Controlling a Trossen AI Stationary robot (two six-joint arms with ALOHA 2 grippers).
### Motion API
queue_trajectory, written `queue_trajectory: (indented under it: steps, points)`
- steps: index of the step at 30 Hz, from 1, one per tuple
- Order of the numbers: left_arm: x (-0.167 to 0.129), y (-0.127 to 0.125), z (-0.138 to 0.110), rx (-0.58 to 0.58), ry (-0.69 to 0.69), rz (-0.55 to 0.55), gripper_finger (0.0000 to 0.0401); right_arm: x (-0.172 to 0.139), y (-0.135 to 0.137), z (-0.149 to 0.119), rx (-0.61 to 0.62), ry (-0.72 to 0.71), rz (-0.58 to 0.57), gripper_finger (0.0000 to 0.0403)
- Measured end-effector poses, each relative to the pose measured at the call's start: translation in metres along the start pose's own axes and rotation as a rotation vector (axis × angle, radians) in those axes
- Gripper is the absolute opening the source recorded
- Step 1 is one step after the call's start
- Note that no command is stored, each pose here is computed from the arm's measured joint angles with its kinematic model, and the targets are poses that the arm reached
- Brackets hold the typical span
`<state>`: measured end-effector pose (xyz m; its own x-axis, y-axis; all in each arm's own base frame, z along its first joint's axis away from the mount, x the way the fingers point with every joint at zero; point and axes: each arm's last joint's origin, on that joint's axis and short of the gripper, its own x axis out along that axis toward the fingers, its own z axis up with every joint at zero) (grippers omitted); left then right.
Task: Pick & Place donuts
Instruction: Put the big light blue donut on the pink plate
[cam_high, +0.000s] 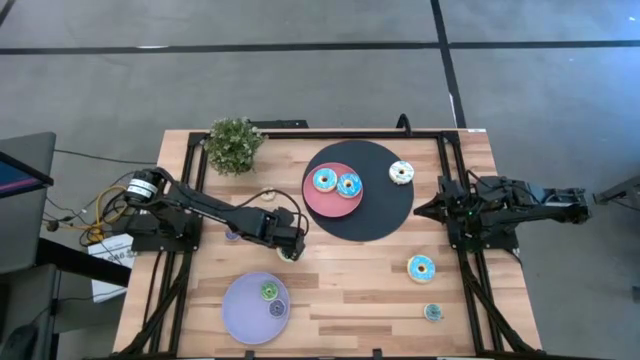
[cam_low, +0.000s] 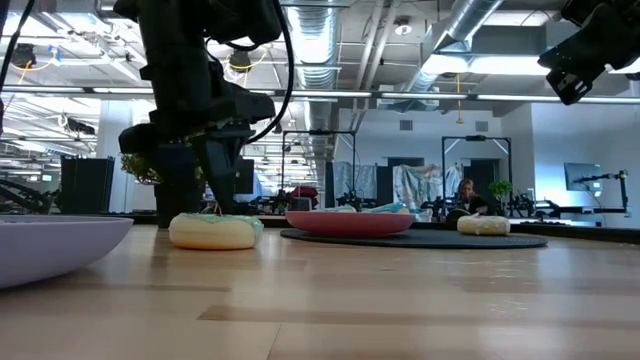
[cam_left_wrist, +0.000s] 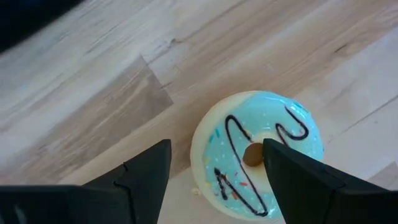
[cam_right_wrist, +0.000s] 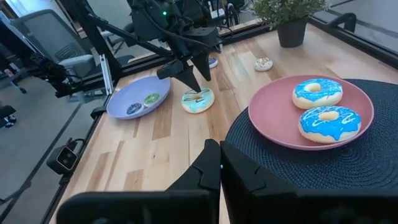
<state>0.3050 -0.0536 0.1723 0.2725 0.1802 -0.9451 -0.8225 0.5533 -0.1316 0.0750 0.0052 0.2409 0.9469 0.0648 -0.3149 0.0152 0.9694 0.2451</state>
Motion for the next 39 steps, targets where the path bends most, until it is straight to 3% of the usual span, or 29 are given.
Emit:
queue_trajectory:
  steps: [15,24,30,34,39]
  points:
    - [0.025,-0.003,-0.006,0.061,0.077,0.044,0.0245,0.001,0.0,0.0,0.0,0.004,-0.001,0.0]
    - [0.025,-0.004,-0.007,0.057,0.091,0.028,0.0196,0.001,0.0,0.0,0.0,0.005,-0.002,0.0]
    - [0.025,-0.003,-0.005,-0.008,0.152,0.003,0.0173,0.001,0.0,0.0,0.0,0.006,-0.001,0.0]
    - [0.023,-0.005,0.004,-0.061,0.159,-0.057,0.0165,0.001,0.0,0.0,0.001,0.006,-0.001,0.0]
    - [0.008,-0.02,0.036,-0.064,0.037,-0.177,0.0163,0.001,0.0,0.0,0.0,0.006,-0.001,0.0]
